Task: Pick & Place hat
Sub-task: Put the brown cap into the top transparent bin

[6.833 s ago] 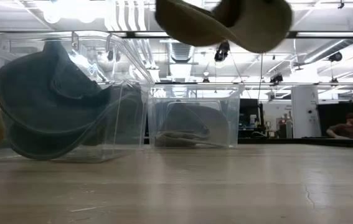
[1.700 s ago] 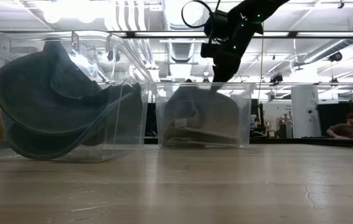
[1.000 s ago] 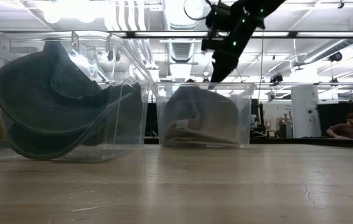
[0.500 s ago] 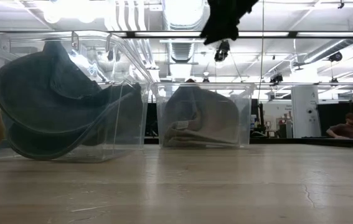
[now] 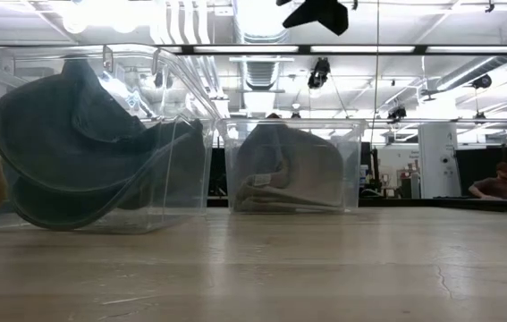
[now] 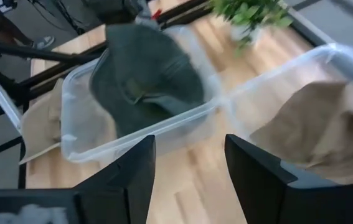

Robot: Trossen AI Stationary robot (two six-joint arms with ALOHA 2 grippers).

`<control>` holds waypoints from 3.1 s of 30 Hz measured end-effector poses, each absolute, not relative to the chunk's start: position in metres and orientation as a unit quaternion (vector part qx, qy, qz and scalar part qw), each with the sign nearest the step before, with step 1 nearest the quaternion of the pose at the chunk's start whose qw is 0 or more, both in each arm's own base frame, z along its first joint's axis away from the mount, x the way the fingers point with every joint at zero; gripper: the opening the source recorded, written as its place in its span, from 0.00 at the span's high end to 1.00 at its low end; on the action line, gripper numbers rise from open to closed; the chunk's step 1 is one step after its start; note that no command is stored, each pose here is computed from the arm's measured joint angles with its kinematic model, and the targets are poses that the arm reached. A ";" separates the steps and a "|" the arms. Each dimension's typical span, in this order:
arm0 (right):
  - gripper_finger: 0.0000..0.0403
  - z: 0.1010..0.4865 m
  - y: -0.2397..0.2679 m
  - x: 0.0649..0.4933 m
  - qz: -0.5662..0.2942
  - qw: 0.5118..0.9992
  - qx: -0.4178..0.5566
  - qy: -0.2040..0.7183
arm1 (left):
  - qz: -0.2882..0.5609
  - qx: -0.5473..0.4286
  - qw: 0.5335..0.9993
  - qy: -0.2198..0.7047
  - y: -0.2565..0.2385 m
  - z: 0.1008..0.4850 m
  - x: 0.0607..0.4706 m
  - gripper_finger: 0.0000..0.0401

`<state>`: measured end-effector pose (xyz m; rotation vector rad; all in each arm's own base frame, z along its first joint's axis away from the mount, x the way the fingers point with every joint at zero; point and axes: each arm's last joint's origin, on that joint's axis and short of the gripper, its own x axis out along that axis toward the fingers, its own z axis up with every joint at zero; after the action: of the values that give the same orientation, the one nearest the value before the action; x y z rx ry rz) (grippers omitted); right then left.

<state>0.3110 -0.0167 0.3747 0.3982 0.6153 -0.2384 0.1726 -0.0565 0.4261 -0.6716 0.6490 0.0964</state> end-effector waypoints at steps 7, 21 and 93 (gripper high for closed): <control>0.57 0.361 0.021 0.323 -0.102 0.916 0.216 0.322 | 0.015 -0.417 0.799 0.433 -0.075 0.404 0.166 0.52; 0.59 0.353 0.045 0.316 -0.059 0.917 0.151 0.364 | 0.170 -0.566 0.608 0.530 -0.130 0.344 0.148 0.52; 0.75 0.343 0.046 0.306 -0.015 0.903 0.036 0.427 | 0.316 -0.526 0.371 0.697 -0.221 0.181 0.177 0.97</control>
<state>0.3064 0.0465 0.3433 0.0735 0.8836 -0.0307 0.1767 -0.2206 0.1811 -1.3501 1.7877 0.8108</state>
